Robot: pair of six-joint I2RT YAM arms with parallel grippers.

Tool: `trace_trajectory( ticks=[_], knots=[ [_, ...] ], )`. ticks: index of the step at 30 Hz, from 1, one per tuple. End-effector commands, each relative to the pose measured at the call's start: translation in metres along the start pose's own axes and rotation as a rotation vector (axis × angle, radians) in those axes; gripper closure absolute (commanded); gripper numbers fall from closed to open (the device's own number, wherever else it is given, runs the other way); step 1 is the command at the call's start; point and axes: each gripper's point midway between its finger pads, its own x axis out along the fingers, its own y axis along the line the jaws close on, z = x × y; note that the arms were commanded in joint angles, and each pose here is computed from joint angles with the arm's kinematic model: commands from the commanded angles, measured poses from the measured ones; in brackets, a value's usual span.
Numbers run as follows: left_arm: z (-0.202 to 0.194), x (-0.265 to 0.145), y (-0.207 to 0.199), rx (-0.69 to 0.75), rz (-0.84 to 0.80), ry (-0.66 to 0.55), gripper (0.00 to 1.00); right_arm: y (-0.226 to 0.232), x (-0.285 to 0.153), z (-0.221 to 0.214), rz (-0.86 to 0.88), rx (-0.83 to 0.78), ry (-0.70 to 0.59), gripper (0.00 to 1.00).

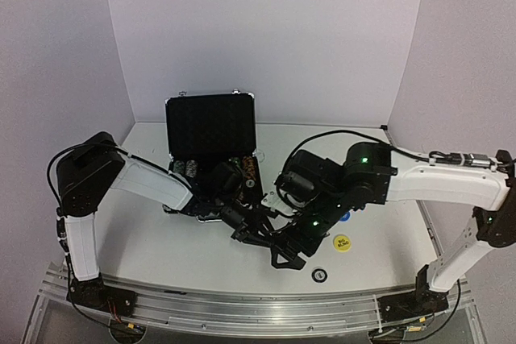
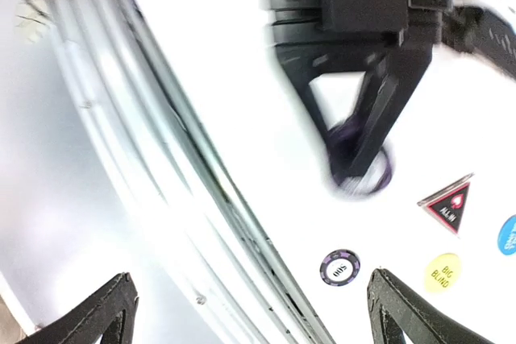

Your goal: Pack up texas hold em set

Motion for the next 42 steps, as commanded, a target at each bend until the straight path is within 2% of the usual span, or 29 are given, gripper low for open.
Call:
trace_trajectory(
  ticks=[1, 4, 6, 8, 10, 11, 12, 17, 22, 24, 27, 33, 42],
  knots=[
    [0.04, -0.051, -0.002, 0.252, 0.308, -0.181, 1.0, 0.012, -0.037, 0.009, 0.061, -0.061, -0.129, 0.04],
    [0.068, -0.092, 0.008, 0.325, 0.468, -0.252, 1.0, 0.008, -0.051, 0.013, 0.037, -0.071, -0.188, 0.04],
    [0.09, -0.118, 0.001, 0.426, 0.592, -0.297, 1.0, -0.002, -0.055, 0.015, -0.016, -0.066, -0.214, 0.04],
    [0.111, -0.146, -0.011, 0.571, 0.741, -0.347, 1.0, -0.019, -0.056, 0.018, -0.109, -0.039, -0.235, 0.03],
    [0.118, -0.159, -0.028, 0.782, 0.808, -0.343, 1.0, -0.043, -0.058, 0.023, -0.246, 0.008, -0.266, 0.03],
    [0.119, -0.16, -0.038, 0.926, 0.813, -0.317, 1.0, -0.059, -0.063, 0.026, -0.33, 0.047, -0.288, 0.02],
    [0.121, -0.164, -0.045, 0.991, 0.832, -0.306, 1.0, -0.079, -0.068, 0.03, -0.408, 0.099, -0.309, 0.02],
    [0.114, -0.206, -0.062, 1.177, 0.922, -0.204, 1.0, -0.16, -0.08, 0.025, -0.538, 0.434, -0.356, 0.02],
    [0.078, -0.25, -0.05, 1.346, 1.058, -0.043, 1.0, -0.187, -0.061, 0.025, -0.581, 0.51, -0.305, 0.02],
    [0.062, -0.265, -0.039, 1.388, 1.068, 0.017, 1.0, -0.195, -0.051, 0.028, -0.597, 0.538, -0.282, 0.02],
    [0.053, -0.301, -0.02, 1.411, 1.07, 0.037, 1.0, -0.208, -0.039, 0.033, -0.598, 0.599, -0.261, 0.02],
    [0.037, -0.344, 0.047, 1.282, 1.043, 0.155, 1.0, -0.231, -0.034, 0.033, -0.653, 0.676, -0.249, 0.02],
    [0.026, -0.339, 0.118, 1.202, 0.967, 0.237, 1.0, -0.247, -0.049, 0.015, -0.7, 0.837, -0.313, 0.02]
  ],
)
